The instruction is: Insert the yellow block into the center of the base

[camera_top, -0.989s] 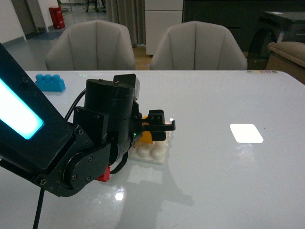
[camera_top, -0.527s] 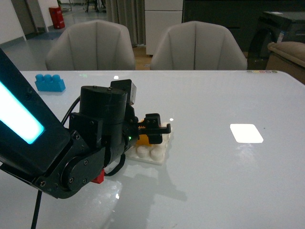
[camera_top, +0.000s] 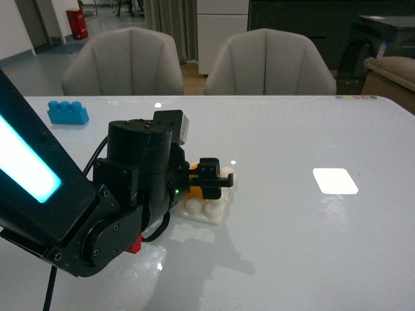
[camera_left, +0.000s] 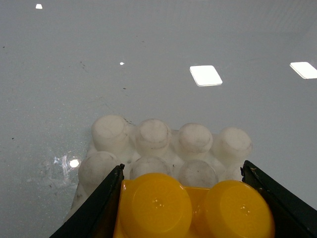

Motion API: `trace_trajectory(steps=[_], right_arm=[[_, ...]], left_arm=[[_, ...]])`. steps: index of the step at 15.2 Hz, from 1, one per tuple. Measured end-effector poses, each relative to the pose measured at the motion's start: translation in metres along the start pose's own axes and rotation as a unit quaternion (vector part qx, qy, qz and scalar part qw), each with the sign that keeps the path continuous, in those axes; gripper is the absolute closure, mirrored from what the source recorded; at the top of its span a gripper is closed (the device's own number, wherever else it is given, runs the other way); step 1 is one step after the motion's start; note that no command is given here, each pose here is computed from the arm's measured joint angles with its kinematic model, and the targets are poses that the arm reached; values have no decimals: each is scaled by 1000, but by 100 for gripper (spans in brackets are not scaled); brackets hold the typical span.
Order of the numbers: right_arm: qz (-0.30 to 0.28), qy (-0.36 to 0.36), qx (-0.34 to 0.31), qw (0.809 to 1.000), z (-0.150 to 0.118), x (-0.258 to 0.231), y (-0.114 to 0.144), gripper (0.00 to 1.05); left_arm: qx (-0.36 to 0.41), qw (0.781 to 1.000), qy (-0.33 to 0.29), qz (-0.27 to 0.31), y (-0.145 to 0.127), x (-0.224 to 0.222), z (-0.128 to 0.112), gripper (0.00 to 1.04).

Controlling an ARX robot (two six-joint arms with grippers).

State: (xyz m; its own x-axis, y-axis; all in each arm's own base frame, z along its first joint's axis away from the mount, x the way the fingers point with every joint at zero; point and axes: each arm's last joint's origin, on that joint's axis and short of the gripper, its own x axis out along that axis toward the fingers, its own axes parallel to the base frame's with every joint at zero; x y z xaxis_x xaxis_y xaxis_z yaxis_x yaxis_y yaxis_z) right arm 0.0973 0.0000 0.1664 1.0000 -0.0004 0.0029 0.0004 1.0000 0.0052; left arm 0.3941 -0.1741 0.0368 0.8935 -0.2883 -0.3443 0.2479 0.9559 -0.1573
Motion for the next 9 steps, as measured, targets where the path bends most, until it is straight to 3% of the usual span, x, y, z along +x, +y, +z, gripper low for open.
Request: trace_trajectory(steps=[1,3,4,9], right_arm=[[0,0,0,1000,0,0,0,6],[0,0,0,1000,0,0,0,6],[0,0,0,1000,0,0,0,6],[0,0,0,1000,0,0,0,6]], left_arm=[[4,1000,1,-1,-1,0,0,36],[11,1000,5,-8,-4,0,-1,12],[15,1000,5,-11,-6,-1,-2,5],[17,1000,2,-15,-9,-2,0,7]])
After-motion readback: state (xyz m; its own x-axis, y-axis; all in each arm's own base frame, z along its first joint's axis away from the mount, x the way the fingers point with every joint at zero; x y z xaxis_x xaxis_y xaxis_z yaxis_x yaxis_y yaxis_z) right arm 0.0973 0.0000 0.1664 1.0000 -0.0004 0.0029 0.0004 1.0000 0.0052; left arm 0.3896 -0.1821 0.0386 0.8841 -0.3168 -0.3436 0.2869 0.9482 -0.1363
